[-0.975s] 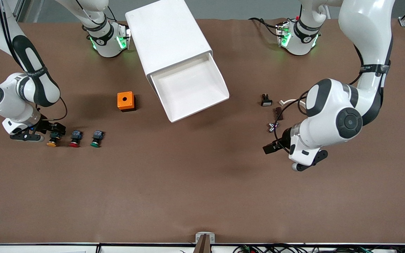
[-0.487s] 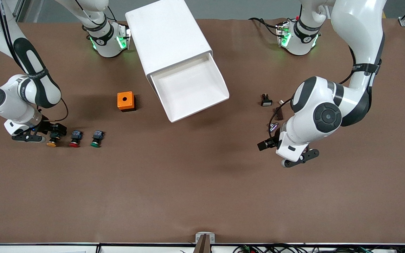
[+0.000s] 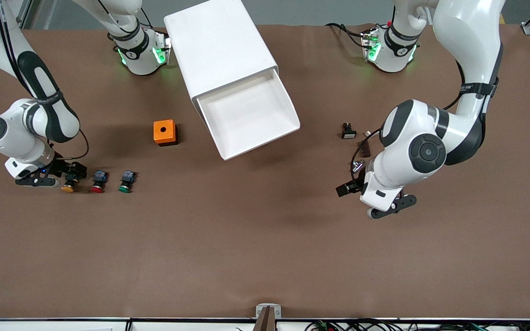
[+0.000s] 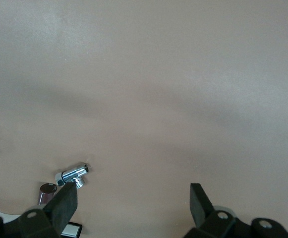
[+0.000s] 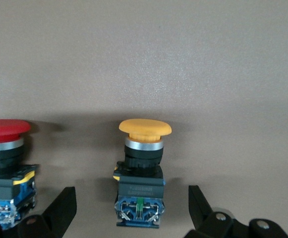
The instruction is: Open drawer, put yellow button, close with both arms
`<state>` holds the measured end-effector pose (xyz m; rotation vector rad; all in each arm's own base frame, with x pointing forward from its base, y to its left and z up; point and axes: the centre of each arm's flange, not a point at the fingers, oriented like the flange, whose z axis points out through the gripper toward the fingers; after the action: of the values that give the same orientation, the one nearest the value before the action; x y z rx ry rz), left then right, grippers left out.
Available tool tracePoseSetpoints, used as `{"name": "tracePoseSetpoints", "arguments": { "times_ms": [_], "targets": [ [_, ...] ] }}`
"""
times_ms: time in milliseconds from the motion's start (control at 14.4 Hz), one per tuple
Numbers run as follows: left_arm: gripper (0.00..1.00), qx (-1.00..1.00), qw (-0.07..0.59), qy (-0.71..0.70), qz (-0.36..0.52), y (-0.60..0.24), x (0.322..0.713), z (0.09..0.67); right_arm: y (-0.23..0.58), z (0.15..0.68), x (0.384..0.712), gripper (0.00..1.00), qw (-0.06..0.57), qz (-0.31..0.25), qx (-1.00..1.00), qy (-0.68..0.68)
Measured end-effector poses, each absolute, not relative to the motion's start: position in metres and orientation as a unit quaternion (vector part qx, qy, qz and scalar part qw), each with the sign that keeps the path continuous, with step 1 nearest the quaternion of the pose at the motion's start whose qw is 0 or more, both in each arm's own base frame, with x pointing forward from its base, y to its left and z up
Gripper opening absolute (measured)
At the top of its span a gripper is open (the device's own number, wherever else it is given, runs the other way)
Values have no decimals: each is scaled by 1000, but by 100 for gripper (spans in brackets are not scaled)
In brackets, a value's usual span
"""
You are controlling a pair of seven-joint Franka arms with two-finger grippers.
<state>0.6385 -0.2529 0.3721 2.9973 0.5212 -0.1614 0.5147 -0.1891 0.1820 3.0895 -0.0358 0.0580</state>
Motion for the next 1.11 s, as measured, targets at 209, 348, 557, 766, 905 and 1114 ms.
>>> {"name": "tracePoseSetpoints", "arguments": {
  "times_ms": [209,348,557,766,905,1114],
  "targets": [
    [100,983,48,170,-53,-254,638,372,-190,179,514,100,25,17,999,-12],
    [100,983,48,169,-53,-256,637,372,-190,179,514,81,25,17,999,-12],
    [100,983,48,169,-53,-256,637,372,-190,179,514,47,25,17,999,-12],
    [100,983,48,169,-53,-255,638,372,-189,181,516,41,23,11,1000,-11],
    [100,983,48,170,-54,-254,638,372,-189,191,522,41,16,-9,1000,-10],
    [100,983,47,169,-54,-255,637,371,-182,246,545,41,2,-42,999,-12]
  ]
}}
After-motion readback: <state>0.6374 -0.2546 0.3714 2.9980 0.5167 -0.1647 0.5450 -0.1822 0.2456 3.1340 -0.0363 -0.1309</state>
